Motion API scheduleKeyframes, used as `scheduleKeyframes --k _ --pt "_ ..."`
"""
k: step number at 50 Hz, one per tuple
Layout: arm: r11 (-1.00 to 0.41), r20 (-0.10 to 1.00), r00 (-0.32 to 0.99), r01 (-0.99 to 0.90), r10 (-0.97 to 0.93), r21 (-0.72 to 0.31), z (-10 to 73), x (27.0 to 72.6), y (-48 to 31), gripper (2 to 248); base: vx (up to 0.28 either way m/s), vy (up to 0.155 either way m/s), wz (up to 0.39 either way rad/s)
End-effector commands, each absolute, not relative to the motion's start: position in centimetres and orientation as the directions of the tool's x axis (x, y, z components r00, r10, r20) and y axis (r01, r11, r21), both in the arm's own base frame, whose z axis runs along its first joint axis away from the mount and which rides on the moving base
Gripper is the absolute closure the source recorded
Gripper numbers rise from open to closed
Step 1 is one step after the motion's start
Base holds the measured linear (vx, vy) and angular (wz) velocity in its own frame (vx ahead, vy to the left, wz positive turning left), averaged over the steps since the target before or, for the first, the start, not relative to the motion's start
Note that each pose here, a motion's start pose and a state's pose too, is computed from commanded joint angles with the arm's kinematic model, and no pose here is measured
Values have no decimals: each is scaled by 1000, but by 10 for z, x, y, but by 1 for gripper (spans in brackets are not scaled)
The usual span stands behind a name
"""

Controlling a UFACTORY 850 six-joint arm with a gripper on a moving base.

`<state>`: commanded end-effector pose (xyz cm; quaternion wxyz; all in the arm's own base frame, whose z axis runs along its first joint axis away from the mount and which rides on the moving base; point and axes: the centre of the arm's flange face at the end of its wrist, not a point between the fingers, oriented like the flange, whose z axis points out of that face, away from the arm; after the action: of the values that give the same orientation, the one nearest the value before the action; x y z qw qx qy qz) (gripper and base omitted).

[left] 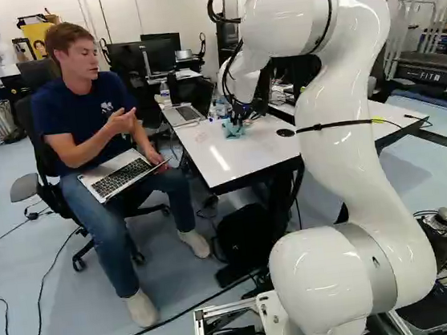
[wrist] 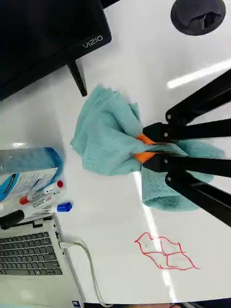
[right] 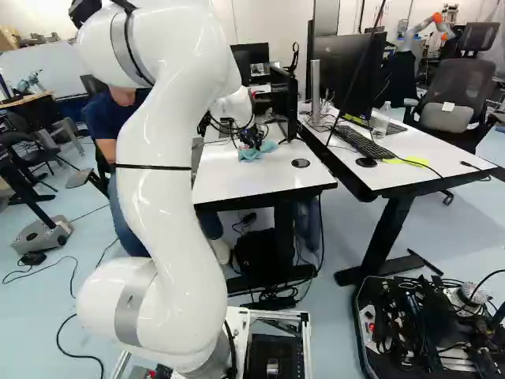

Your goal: Clean the table with the green towel

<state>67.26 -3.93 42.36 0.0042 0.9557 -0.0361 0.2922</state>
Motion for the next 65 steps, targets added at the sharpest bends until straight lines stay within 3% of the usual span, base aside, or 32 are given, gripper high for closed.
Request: scheduleKeyframes --k 65 --pt "-998 586 808 -67 -62 -13 420 708 -38 211 0 0 0"
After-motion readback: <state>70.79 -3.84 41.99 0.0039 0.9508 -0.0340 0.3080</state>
